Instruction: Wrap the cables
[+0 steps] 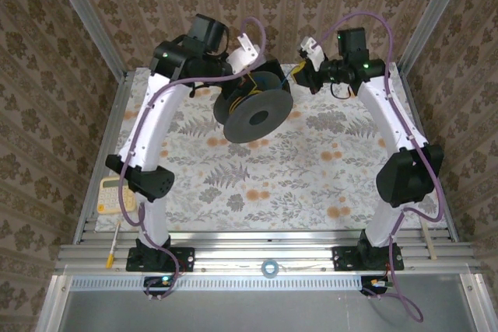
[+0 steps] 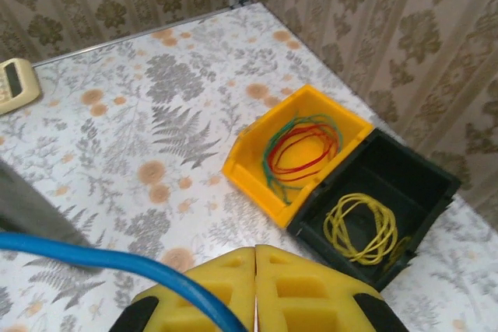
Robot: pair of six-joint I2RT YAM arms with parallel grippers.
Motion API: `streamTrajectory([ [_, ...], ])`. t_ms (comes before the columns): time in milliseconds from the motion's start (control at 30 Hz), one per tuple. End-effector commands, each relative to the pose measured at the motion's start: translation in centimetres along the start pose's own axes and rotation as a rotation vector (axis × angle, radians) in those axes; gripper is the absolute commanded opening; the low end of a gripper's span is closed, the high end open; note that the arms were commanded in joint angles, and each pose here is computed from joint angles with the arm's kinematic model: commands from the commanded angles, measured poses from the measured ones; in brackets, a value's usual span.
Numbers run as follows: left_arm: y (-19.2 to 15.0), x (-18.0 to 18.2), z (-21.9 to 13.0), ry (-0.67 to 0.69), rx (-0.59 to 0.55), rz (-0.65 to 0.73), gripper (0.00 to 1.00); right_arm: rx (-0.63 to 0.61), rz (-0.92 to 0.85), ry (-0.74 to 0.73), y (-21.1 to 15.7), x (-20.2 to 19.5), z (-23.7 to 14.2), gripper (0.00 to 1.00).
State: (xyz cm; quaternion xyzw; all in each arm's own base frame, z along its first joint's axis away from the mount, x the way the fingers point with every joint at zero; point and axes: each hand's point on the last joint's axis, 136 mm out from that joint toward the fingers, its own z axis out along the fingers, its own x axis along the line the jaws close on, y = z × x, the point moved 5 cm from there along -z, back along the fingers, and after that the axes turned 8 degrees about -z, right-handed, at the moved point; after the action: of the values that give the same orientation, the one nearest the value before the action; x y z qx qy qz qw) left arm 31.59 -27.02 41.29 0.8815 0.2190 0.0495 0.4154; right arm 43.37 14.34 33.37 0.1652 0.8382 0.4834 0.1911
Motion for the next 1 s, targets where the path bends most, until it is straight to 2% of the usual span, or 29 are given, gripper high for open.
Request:
streamTrajectory([
  [0,1.9,-2.5,-6.5,-0.071,-0.183,0.06,0.0,-0.021,-0.012,-0.01,-0.5,0.2,-1.1,0.0],
  [367,4.9,-2.7,-8.6,-0.241,-0.397,0.039,0.0,0.015,0.058,0.052,-3.7,3.9,1.7,0.0],
  [600,6.0,-0.9,-8.9,-0.22,-0.461,0.011,0.0,0.009,0.082,0.105,-4.1,6.9,4.1,0.0],
  [967,6.3,1.2,-9.7,-0.153,-0.528,-0.037,0.0,-0.108,0.18,0.178,-4.0,8.8,4.3,0.0],
])
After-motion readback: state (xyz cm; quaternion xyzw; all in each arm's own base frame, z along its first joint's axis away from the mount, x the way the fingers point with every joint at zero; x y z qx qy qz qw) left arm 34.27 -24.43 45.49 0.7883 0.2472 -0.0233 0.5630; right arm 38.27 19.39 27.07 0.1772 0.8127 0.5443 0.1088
